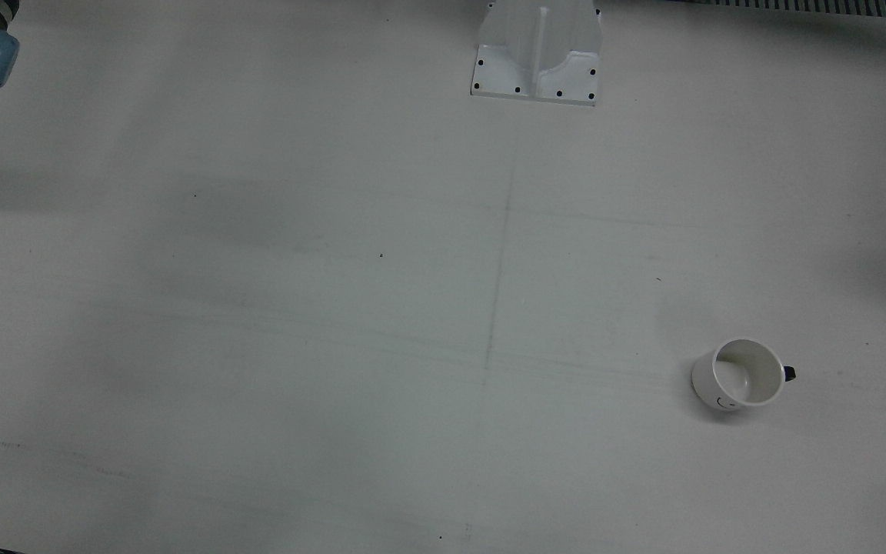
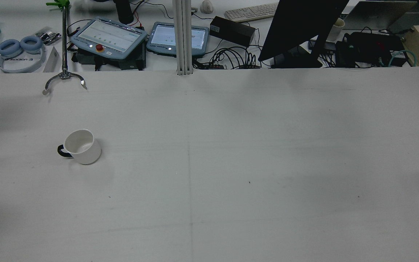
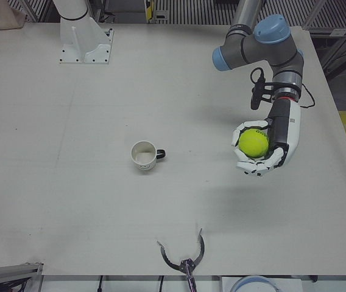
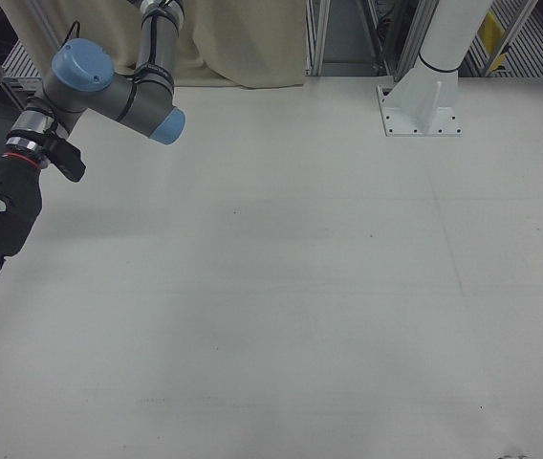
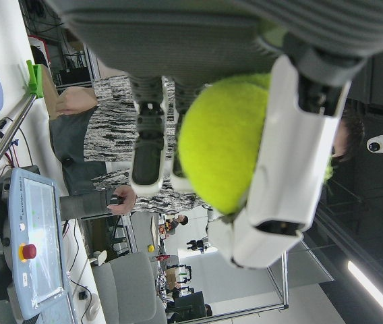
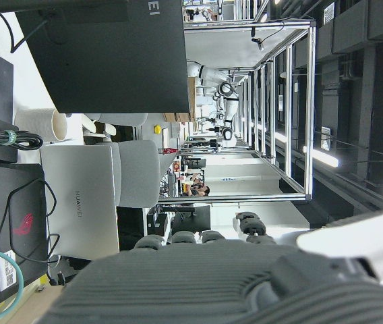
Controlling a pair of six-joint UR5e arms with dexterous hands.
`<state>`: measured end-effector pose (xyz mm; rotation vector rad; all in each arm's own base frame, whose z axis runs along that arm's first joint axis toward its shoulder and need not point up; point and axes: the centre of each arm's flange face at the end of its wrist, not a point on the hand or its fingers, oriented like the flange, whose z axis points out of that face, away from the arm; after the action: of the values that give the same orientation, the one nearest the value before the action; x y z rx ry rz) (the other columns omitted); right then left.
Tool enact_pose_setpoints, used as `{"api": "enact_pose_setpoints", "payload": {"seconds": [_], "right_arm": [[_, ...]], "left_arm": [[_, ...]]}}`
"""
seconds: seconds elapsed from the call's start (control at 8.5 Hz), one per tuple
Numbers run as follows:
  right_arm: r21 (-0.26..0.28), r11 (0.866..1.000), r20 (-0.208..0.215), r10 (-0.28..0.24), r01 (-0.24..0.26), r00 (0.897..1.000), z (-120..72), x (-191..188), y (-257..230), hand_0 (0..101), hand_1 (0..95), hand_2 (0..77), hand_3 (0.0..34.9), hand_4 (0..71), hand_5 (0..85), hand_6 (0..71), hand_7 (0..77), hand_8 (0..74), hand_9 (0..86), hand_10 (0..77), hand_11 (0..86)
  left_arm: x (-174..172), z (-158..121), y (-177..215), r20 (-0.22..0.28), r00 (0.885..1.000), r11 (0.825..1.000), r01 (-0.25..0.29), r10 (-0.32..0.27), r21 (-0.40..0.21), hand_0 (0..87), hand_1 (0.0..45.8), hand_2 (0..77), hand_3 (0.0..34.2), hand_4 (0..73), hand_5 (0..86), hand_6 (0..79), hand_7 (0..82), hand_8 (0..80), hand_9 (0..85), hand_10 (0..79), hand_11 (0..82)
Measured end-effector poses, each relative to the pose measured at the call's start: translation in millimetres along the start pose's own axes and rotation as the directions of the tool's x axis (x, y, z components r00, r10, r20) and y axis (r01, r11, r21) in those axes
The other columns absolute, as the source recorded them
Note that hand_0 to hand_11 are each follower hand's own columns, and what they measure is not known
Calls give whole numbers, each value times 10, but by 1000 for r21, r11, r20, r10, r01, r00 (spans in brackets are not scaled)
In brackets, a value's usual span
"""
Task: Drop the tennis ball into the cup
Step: 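Carry the tennis ball in the left hand toward the white mug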
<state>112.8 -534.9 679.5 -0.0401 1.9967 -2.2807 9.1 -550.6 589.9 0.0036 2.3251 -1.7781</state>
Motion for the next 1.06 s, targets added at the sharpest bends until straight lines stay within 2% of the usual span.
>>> {"api": "enact_pose_setpoints", "payload": {"seconds": [0.12, 0.47, 0.71, 1.06], "right_arm": [[0, 1000, 0, 0, 0, 1000, 0, 0, 0, 0, 5, 5, 0, 0, 0, 0, 5, 0, 0, 0, 5], [1, 1000, 0, 1, -1, 1000, 0, -1, -6, 0, 5, 5, 0, 0, 0, 0, 5, 0, 0, 0, 5], [2, 1000, 0, 1, -1, 1000, -1, -1, -12, 0, 5, 5, 0, 0, 0, 0, 5, 0, 0, 0, 5], [3, 1000, 0, 2, -2, 1000, -1, -1, -15, 0, 5, 5, 0, 0, 0, 0, 5, 0, 0, 0, 5]], "left_arm": [[0, 0, 0, 0, 1000, 1000, 0, 0, 0, 798, 224, 415, 0, 333, 322, 682, 382, 475, 605, 360, 540], [-55, 22, 68, 8, 1000, 1000, 3, -3, -16, 797, 207, 442, 0, 344, 322, 687, 393, 475, 605, 360, 540], [-557, 111, 316, 92, 995, 998, 31, -26, -62, 798, 207, 420, 0, 338, 311, 687, 393, 475, 605, 360, 540], [-1541, 284, 745, 232, 972, 990, 79, -51, -114, 797, 207, 442, 0, 316, 311, 687, 393, 475, 605, 360, 540]]}}
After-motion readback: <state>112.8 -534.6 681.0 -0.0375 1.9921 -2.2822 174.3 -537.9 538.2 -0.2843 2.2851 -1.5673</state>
